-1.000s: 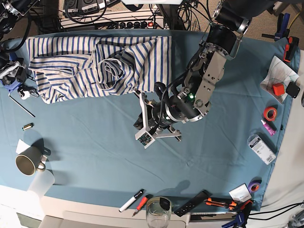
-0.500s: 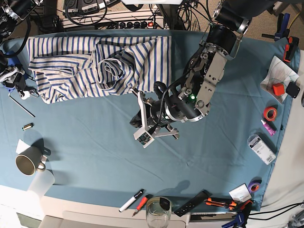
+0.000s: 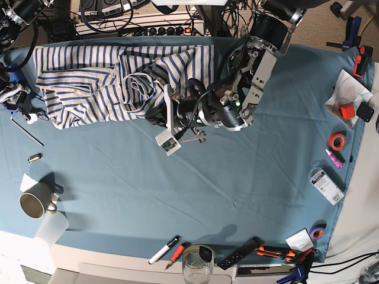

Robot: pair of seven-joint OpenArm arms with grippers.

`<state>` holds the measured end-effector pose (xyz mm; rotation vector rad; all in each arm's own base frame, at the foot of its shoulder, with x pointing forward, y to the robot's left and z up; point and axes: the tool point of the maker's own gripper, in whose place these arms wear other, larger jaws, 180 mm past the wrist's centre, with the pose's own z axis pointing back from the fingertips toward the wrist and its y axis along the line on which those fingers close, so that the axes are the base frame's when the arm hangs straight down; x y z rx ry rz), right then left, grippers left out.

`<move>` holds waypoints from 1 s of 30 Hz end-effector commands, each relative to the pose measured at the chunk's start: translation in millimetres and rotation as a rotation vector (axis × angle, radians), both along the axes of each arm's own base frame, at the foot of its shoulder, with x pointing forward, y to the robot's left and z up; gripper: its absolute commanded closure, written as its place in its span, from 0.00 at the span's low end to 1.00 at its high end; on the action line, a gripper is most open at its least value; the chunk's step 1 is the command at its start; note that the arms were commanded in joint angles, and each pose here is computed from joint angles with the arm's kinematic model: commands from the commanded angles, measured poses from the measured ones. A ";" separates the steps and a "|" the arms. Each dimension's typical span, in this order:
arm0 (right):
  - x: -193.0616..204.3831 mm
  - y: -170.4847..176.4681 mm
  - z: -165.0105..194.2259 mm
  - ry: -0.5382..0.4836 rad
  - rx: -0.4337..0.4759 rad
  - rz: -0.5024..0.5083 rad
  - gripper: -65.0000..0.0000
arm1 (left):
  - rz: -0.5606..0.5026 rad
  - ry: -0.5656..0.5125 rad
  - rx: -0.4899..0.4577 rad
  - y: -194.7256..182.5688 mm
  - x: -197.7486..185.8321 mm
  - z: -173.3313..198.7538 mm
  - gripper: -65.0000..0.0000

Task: Fold the T-shirt properly
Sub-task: 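Move the left gripper off the shirt over the empty table, then move the left gripper back to the shirt middle and grasp the fabric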

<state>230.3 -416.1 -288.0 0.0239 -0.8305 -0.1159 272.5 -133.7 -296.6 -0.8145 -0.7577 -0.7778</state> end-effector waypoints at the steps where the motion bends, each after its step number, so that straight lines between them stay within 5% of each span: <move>1: 7.8 -6.2 20.0 -0.052 -0.036 0.009 0.51 | -0.003 -0.042 -0.059 -7.4 5.5 20.4 1.00; 5: 7.9 -6.2 20.1 -0.053 -0.036 0.009 0.51 | 0.007 -0.064 -0.023 -4.0 9.8 17.1 1.00; 11: 8.5 -6.3 20.9 -0.059 -0.037 0.008 0.51 | -0.052 -0.099 0.173 11.3 13.0 -1.1 1.00; 15: 9.3 -6.4 21.9 -0.066 -0.038 0.008 0.51 | -0.130 -0.034 0.254 18.3 -0.3 -11.3 0.70; 20: 9.7 -6.5 22.4 -0.070 -0.038 0.008 0.51 | -0.135 0.014 0.261 19.9 -7.1 -15.0 0.65; 30: 9.8 -6.5 22.5 -0.070 -0.038 0.008 0.51 | -0.158 0.006 0.079 -2.7 -11.9 11.9 0.65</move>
